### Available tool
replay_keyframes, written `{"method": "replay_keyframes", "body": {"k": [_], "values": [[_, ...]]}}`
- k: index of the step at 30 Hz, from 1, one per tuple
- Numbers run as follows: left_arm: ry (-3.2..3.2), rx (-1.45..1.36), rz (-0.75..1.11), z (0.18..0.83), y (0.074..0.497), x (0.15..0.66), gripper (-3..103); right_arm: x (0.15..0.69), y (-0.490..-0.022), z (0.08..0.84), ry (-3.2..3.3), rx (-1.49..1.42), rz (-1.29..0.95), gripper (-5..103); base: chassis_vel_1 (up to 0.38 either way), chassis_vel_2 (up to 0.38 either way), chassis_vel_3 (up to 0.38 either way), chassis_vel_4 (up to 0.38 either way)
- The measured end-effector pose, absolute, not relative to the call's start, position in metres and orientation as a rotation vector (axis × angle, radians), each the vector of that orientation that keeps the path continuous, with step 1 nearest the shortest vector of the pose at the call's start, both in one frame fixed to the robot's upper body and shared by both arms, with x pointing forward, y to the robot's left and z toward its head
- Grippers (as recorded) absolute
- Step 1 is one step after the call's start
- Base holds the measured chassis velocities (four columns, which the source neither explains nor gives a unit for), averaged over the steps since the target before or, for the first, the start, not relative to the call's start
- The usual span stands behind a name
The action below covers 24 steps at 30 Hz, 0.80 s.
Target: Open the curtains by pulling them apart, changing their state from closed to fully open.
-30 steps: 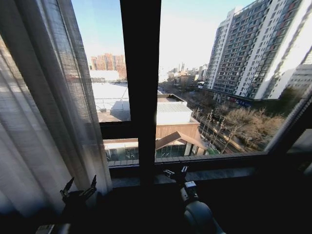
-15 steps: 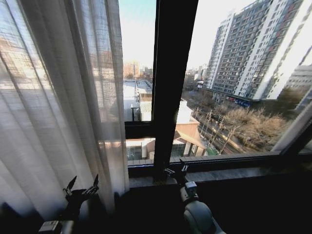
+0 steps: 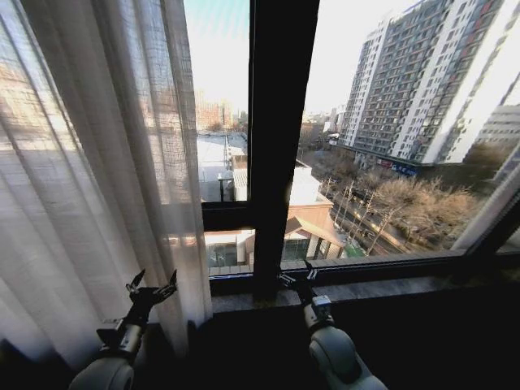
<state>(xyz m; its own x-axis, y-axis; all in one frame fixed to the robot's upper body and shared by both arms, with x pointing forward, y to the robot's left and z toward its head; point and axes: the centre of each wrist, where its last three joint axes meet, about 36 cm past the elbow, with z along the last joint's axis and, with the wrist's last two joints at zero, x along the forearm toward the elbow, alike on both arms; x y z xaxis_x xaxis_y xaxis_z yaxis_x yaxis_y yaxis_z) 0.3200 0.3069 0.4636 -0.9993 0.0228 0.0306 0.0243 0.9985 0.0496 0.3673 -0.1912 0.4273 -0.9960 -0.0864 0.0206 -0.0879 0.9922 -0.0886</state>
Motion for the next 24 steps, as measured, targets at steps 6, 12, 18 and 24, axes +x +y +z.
{"method": "replay_keyframes", "body": {"k": [6,12,18,24], "values": [[-3.069,-0.025,-0.068,0.455,0.296,0.335,100,0.367,-0.195,0.431,-3.119,0.108,0.119,100,0.0,0.0,0.0,0.0],[-3.053,-0.038,-0.054,0.451,0.288,0.341,81,0.367,-0.203,0.446,-3.113,0.09,0.055,100,0.0,0.0,0.0,0.0],[-3.052,-0.036,-0.069,0.455,0.29,0.335,59,0.368,-0.202,0.447,-3.117,0.081,0.039,100,0.0,0.0,0.0,0.0],[-3.056,-0.024,-0.073,0.459,0.295,0.33,38,0.368,-0.199,0.447,-3.115,0.091,0.03,100,0.0,0.0,0.0,0.0]]}}
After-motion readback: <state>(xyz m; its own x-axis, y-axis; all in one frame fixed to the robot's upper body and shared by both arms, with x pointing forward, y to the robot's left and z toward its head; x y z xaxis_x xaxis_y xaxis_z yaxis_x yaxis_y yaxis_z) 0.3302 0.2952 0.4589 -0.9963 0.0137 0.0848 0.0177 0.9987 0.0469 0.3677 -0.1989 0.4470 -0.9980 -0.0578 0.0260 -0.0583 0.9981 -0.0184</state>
